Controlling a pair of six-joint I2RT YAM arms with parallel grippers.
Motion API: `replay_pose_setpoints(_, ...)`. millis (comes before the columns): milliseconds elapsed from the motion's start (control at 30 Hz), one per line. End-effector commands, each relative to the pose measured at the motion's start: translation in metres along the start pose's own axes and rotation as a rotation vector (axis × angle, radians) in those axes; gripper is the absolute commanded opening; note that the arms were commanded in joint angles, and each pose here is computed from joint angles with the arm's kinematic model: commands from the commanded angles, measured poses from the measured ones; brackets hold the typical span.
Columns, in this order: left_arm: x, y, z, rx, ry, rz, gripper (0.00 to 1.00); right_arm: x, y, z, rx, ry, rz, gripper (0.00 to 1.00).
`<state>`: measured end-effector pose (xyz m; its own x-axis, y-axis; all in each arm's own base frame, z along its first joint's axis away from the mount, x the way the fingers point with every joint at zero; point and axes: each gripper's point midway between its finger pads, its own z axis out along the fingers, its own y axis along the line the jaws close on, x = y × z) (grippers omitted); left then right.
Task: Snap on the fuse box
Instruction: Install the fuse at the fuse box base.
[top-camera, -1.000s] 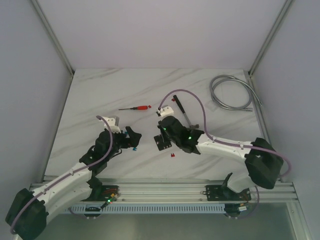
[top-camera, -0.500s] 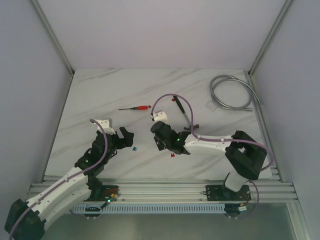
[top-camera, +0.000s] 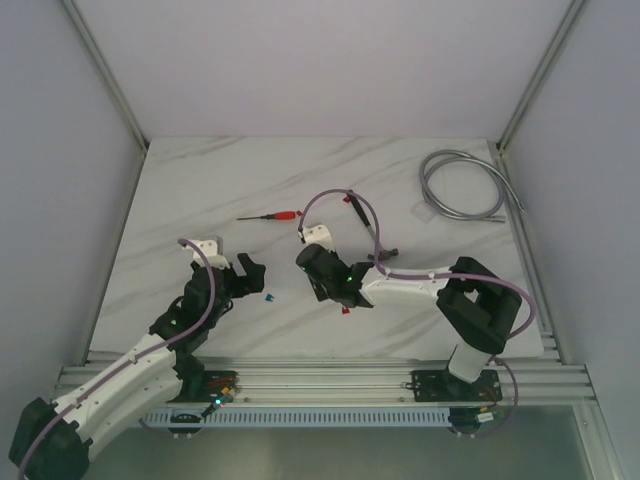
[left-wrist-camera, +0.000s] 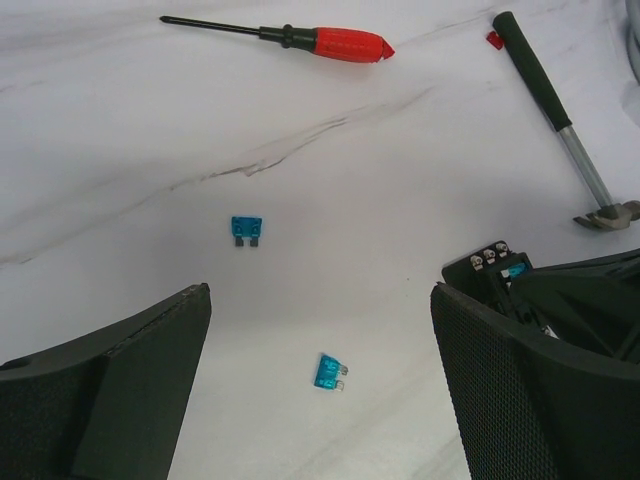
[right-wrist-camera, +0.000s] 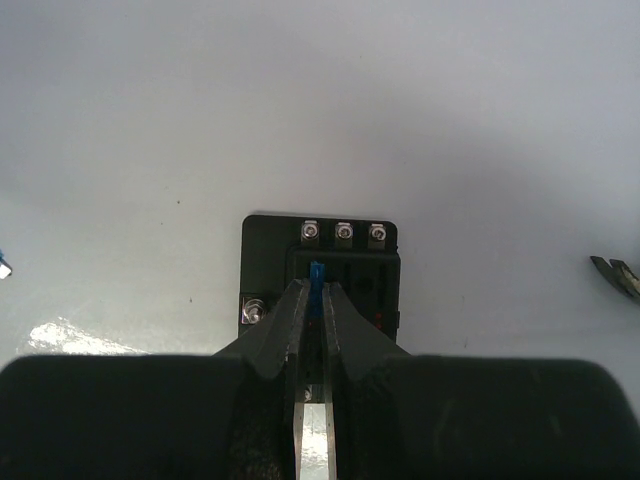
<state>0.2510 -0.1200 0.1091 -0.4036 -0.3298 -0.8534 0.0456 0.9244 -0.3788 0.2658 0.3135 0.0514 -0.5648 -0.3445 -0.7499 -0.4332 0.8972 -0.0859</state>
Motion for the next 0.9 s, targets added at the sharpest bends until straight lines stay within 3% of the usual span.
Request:
replay_pose_setpoints(0, -0.006, 0.004, -0.001, -0.025, -0.014, 0.006, 1.00, -0.012, 0.003, 0.003, 0.024, -0.027, 0.027, 0.00)
replay_pose_setpoints(667, -0.005, 0.003, 0.000, -0.020, -0.007, 0.007, 1.00, -0.001, 0.002, 0.009, 0.041, 0.013, 0.015, 0.00)
replay_pose_setpoints(867, -0.005, 0.002, 0.000, -0.018, -0.006, 0.008, 1.00, 0.002, -0.002, 0.008, 0.067, 0.029, 0.008, 0.05)
